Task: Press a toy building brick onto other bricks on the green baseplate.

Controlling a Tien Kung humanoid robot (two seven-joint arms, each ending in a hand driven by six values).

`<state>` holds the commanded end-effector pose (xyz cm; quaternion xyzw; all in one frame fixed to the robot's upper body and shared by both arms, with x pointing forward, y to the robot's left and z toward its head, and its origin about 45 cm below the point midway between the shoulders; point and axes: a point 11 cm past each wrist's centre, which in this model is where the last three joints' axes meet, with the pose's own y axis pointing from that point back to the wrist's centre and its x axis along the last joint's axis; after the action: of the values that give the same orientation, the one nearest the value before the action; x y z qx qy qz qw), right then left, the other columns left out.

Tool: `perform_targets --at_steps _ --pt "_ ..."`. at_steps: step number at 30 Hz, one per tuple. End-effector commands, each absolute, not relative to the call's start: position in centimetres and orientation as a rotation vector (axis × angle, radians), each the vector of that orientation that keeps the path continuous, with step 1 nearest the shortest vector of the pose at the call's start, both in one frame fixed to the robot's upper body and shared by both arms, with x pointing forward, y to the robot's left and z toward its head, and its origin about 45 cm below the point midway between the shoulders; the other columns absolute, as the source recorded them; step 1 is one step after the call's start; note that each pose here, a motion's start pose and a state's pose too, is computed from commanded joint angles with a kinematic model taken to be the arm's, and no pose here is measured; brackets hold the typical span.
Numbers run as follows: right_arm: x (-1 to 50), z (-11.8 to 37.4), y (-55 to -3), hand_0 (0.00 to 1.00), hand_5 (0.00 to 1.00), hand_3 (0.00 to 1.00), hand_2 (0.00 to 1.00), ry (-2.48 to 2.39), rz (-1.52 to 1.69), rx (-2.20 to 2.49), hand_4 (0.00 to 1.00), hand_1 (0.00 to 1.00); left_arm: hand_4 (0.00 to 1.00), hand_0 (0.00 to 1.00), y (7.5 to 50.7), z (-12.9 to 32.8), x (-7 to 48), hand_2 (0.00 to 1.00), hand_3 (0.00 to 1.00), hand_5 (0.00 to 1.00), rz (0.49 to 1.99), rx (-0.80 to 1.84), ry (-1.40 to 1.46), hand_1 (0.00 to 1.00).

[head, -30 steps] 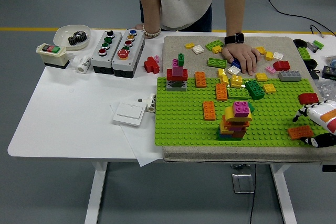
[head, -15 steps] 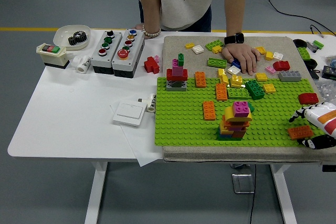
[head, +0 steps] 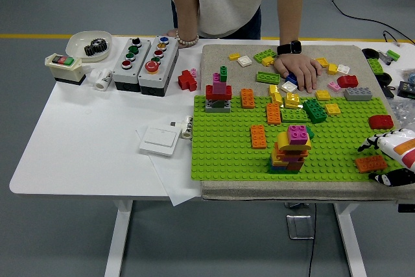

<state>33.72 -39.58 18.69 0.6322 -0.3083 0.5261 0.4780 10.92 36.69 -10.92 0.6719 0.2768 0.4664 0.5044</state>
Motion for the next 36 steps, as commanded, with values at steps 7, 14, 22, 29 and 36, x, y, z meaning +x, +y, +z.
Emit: perform_targets --at_steps 7,14,22,29,36 --pt "33.6 18.28 -39.75 0.605 0.225 0.644 0.63 -0.756 1.27 1.549 0.791 0.55 0.644 0.797 36.61 -10.99 10.69 0.738 0.586 0.667 1.118 1.625 0.671 0.77" --pt "33.59 18.05 -39.67 0.605 0.237 0.629 0.622 -0.752 1.266 1.553 0.77 0.542 0.644 0.796 36.55 -11.03 10.57 0.737 0.586 0.668 1.111 1.628 0.671 0.77" --pt "33.78 18.2 -39.51 0.602 0.247 0.617 0.613 -0.751 1.272 1.553 0.751 0.537 0.644 0.797 36.55 -11.04 10.54 0.737 0.586 0.668 1.108 1.63 0.669 0.769" --pt "34.12 18.97 -39.55 0.602 0.246 0.607 0.611 -0.752 1.29 1.543 0.741 0.533 0.644 0.795 36.56 -11.0 10.68 0.74 0.587 0.667 1.112 1.626 0.668 0.769" --pt "34.25 18.82 -39.47 0.598 0.249 0.612 0.61 -0.748 1.285 1.547 0.746 0.532 0.644 0.797 36.52 -10.98 10.8 0.739 0.586 0.667 1.113 1.624 0.667 0.769"
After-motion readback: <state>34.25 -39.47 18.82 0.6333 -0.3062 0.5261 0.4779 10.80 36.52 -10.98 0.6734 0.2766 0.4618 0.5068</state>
